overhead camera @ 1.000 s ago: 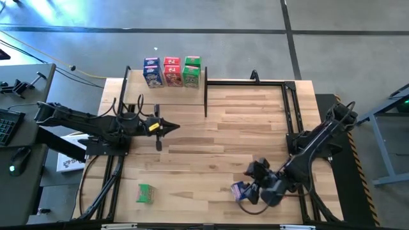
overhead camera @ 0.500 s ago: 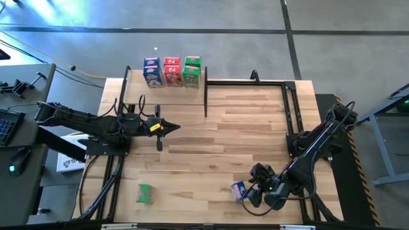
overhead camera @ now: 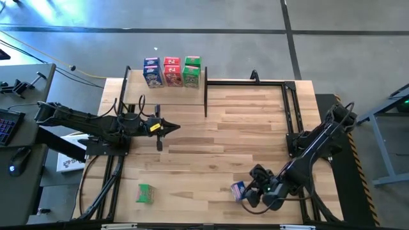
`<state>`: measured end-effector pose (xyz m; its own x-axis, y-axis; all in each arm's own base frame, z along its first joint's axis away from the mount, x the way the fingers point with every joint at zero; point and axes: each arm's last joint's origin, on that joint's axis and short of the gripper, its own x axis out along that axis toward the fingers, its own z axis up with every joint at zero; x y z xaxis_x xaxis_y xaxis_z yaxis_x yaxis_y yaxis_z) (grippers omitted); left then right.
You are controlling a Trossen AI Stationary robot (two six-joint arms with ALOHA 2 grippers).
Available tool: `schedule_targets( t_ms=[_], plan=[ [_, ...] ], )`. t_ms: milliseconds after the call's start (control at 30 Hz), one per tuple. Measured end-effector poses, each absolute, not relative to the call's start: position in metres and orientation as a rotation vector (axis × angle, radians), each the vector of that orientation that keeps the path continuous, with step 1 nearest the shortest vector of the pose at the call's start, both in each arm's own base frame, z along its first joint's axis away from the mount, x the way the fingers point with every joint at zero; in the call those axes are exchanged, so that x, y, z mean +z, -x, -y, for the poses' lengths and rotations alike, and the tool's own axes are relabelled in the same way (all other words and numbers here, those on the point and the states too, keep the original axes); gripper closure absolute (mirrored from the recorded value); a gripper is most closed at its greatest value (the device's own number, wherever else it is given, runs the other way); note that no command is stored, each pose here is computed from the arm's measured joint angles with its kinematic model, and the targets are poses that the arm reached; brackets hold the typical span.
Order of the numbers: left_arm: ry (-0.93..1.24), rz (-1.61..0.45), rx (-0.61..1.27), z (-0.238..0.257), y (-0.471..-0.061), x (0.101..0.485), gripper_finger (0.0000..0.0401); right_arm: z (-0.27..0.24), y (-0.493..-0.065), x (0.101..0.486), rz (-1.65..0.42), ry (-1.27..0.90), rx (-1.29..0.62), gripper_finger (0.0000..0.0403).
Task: Stack cereal on shelf
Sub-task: Put the blue cereal box on the shelf aligned with the other blue cereal boxes
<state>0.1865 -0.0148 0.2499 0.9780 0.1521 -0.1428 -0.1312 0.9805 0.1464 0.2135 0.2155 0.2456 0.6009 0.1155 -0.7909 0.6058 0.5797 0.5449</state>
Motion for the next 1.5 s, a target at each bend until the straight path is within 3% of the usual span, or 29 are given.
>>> schedule_targets(
  t_ms=[200, 733, 1100, 1500],
  plan=[
    [-0.137, -0.156, 0.143, 0.015, -0.187, 0.25, 0.04, -0.224, -0.234, 0.227, -0.974, -0.907, -0.356, 0.0126],
    [-0.138, -0.161, 0.143, 0.015, -0.186, 0.249, 0.04, -0.231, -0.271, 0.255, -1.132, -0.603, -0.626, 0.0126],
    [-0.136, -0.162, 0.143, 0.015, -0.186, 0.249, 0.04, -0.233, -0.273, 0.257, -1.135, -0.82, -0.697, 0.0116],
    [-0.136, -0.162, 0.143, 0.015, -0.186, 0.249, 0.04, -0.225, -0.282, 0.251, -1.094, -0.887, -0.768, 0.0093]
  ],
)
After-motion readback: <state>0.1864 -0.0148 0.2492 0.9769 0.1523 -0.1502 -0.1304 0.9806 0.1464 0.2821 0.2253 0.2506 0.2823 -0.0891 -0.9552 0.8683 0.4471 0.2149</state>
